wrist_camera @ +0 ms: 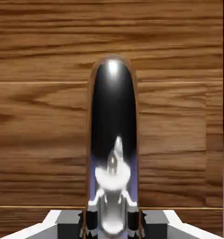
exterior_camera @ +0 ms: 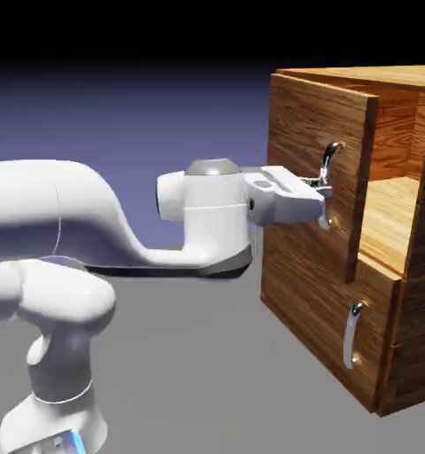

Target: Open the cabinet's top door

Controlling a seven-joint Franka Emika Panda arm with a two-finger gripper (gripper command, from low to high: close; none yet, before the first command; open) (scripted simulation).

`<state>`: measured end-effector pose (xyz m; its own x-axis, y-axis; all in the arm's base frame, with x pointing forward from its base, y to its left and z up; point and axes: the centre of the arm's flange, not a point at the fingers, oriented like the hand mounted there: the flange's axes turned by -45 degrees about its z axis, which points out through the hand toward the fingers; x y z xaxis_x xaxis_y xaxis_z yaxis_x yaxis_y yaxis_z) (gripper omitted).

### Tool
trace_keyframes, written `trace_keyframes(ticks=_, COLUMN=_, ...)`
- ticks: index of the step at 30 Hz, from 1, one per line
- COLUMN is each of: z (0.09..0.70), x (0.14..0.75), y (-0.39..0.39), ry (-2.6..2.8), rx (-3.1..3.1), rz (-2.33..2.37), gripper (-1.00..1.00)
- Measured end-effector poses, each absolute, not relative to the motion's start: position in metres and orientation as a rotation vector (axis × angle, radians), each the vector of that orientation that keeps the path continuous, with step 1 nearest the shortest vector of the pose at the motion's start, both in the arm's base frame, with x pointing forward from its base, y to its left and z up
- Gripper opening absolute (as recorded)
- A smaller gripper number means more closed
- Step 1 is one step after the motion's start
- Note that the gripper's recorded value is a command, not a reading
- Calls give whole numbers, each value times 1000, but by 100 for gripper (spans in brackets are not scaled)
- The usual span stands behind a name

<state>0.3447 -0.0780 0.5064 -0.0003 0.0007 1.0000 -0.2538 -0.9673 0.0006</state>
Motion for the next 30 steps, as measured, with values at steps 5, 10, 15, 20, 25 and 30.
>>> trace_keyframes(ticks=5, z=506, x=306, y=-50, ry=-369, rx=2024, rz=2025, gripper=-100)
trace_keyframes(ticks=10, z=506, x=275, y=-21, ry=-454, rx=1969, rz=1970, gripper=-100)
trace_keyframes(ticks=15, z=506, x=250, y=6, ry=-526, rx=1920, rz=1921, gripper=-100)
trace_keyframes(ticks=20, z=506, x=229, y=31, ry=-586, rx=1875, rz=1876, gripper=-100)
trace_keyframes(ticks=25, z=506, x=212, y=57, ry=-641, rx=1833, rz=1833, gripper=-100)
trace_keyframes(ticks=30, z=506, x=195, y=84, ry=-697, rx=1787, rz=1788, gripper=-100)
